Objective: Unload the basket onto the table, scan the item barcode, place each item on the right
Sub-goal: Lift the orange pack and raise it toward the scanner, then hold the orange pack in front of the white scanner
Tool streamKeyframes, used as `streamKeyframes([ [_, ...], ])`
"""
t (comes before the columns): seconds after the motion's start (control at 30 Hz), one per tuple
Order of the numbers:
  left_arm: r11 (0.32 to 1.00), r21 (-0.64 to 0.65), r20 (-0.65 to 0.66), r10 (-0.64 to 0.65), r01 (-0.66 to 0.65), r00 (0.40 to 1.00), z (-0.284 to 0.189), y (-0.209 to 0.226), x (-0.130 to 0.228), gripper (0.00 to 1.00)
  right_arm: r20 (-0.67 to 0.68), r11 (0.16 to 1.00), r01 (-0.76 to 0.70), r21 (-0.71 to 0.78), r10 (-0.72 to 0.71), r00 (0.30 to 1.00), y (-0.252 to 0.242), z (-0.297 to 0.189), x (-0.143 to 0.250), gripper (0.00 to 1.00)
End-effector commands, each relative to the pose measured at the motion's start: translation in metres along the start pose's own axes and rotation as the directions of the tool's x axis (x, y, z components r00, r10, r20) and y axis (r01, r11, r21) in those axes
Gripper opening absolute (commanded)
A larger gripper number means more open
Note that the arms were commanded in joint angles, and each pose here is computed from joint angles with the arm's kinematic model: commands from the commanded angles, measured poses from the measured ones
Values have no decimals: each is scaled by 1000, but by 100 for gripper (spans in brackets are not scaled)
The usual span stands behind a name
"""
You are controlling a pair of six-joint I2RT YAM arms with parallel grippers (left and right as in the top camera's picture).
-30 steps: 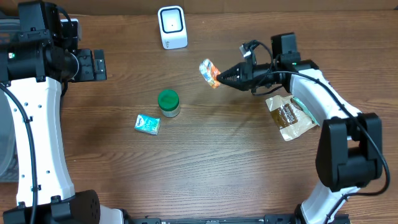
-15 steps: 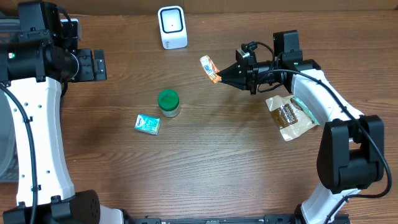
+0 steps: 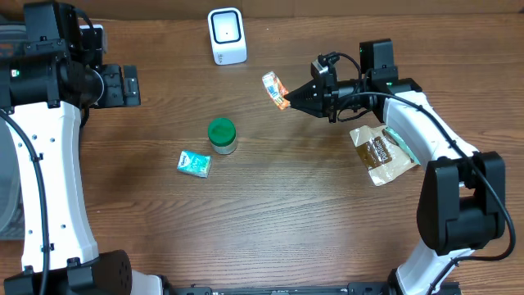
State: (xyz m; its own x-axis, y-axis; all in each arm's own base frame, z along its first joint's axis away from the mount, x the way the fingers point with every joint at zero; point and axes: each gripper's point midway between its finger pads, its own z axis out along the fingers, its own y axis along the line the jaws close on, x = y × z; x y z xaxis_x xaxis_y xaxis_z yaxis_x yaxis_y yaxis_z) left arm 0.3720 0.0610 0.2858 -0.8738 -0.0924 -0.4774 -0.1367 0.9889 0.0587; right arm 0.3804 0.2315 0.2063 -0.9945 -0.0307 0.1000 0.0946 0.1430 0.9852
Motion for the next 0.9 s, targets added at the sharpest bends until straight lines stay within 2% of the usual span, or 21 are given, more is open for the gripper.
streamKeyframes([
  [0.0,1000,-11,-6,12,-12,1000,2,3,0,100,35,993,97,60,-100,994,7,8,-2,4],
  [0.2,1000,-11,-6,12,-12,1000,2,3,0,100,83,976,79,204,-97,992,-19,18,-5,4],
  [0.33,1000,-11,-6,12,-12,1000,2,3,0,99,109,927,75,368,-123,986,-32,16,-7,4],
  [0.57,1000,-11,-6,12,-12,1000,2,3,0,100,171,679,97,727,-316,933,4,-6,-23,4],
  [0.63,1000,-11,-6,12,-12,1000,2,3,0,100,185,607,116,786,-411,893,28,-12,-31,4],
  [0.73,1000,-11,-6,12,-12,1000,2,3,0,100,196,482,137,865,-577,793,65,-20,-46,4],
  [0.87,1000,-11,-6,12,-12,1000,2,3,0,100,175,310,143,940,-797,578,112,-22,-74,4],
])
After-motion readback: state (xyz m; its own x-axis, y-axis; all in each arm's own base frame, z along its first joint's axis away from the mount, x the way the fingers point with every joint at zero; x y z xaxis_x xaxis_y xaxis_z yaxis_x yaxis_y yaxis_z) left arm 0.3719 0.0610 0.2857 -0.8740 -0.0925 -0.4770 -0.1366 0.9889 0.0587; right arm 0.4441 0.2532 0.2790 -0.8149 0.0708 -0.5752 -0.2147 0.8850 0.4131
